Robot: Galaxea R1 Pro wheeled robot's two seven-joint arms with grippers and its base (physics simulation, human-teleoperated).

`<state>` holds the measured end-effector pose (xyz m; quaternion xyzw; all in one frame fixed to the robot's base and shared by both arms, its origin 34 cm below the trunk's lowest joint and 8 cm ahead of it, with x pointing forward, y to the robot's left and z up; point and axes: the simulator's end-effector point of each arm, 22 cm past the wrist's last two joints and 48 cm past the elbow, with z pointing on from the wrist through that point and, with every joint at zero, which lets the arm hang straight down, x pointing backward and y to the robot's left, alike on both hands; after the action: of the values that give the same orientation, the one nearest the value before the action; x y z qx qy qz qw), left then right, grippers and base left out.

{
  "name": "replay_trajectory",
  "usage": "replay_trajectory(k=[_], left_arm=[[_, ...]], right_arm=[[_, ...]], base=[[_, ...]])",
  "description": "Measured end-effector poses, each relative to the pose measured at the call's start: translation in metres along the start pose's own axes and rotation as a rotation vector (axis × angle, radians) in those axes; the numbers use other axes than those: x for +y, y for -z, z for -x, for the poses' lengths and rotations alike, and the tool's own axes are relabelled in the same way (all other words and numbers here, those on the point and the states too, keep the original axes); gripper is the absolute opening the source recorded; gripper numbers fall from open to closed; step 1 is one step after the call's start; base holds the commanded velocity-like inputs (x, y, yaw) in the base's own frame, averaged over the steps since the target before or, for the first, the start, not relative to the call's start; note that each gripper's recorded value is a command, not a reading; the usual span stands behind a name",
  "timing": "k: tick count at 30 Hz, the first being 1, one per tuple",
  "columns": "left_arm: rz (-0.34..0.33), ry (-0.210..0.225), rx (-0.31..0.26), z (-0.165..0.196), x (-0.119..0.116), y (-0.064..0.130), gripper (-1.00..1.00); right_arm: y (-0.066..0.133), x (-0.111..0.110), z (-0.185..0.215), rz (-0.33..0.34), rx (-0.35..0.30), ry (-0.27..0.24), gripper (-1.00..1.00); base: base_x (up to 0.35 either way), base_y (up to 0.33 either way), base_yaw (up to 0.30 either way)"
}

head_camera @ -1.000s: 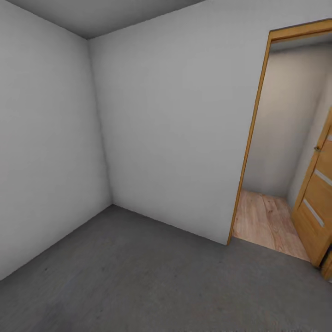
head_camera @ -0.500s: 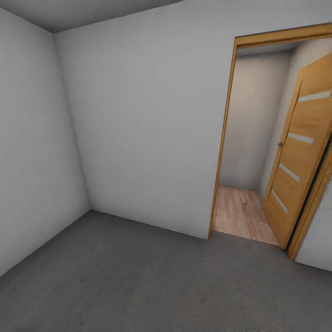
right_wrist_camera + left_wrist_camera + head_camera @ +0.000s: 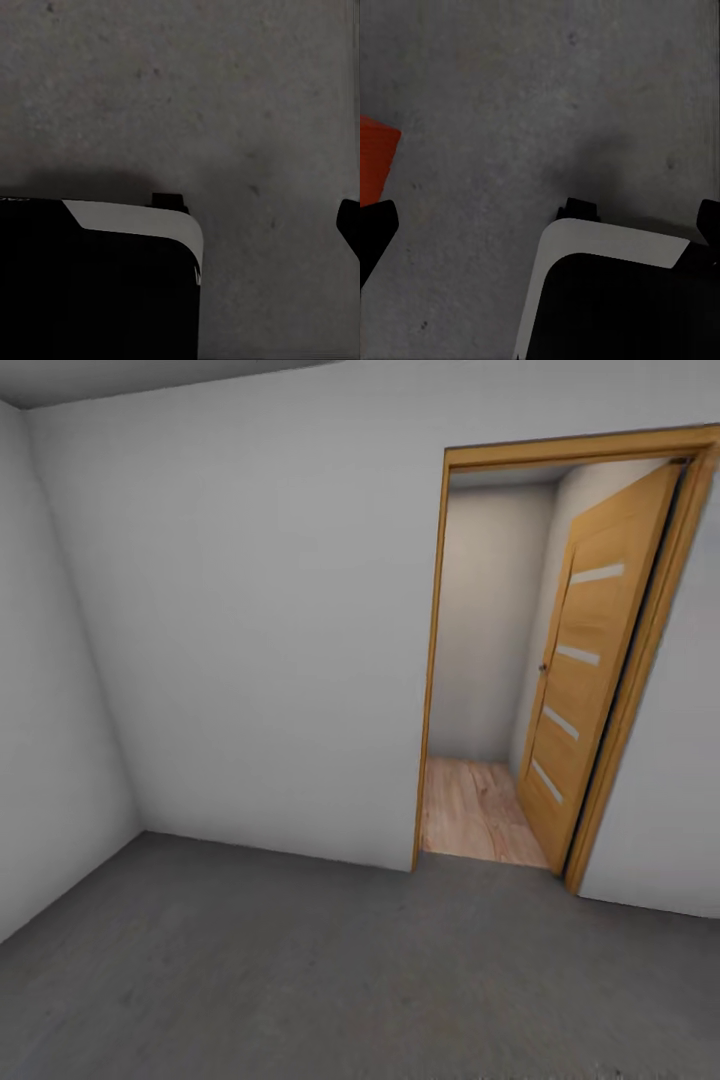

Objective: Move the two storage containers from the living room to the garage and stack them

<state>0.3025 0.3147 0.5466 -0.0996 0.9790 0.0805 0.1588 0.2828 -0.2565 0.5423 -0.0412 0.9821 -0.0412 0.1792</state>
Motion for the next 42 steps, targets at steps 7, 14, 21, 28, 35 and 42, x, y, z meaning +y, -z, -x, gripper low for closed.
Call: replay_trajectory(k=[7, 14, 21, 28, 35, 42], left_arm=[[-0.001, 0.0, -0.002, 0.001, -0.0002, 0.0001, 1.0], [-0.001, 0.0, -0.005, 0.0021, -0.0003, 0.0003, 1.0], [-0.002, 0.001, -0.008, 0.0032, -0.0005, 0.0004, 1.0], [-0.002, 0.001, -0.01, 0.0042, -0.0007, 0.0005, 1.0], [-0.002, 0.001, -0.011, 0.0046, -0.0007, 0.0006, 1.0], [-0.002, 0.001, -0.011, 0.0045, -0.0007, 0.0006, 1.0]], right_arm=[[0.0, -0.001, 0.0009, -0.002, -0.002, -0.001, 1.0], [0.0, -0.0014, 0.002, -0.002, -0.005, -0.002, 1.0], [0.0, -0.0015, 0.003, -0.003, -0.008, -0.003, 1.0], [0.0, -0.0016, 0.004, -0.003, -0.01, -0.003, 1.0], [0.0, -0.0016, 0.0044, -0.003, -0.011, -0.003, 1.0], [0.0001, -0.0016, 0.0044, -0.003, -0.011, -0.003, 1.0]], base=[[0.0, 0.0, -0.298], [0.0, 0.0, -0.298], [0.0, 0.0, -0.298], [0.0, 0.0, -0.298], [0.0, 0.0, -0.298], [0.024, 0.0, -0.298]])
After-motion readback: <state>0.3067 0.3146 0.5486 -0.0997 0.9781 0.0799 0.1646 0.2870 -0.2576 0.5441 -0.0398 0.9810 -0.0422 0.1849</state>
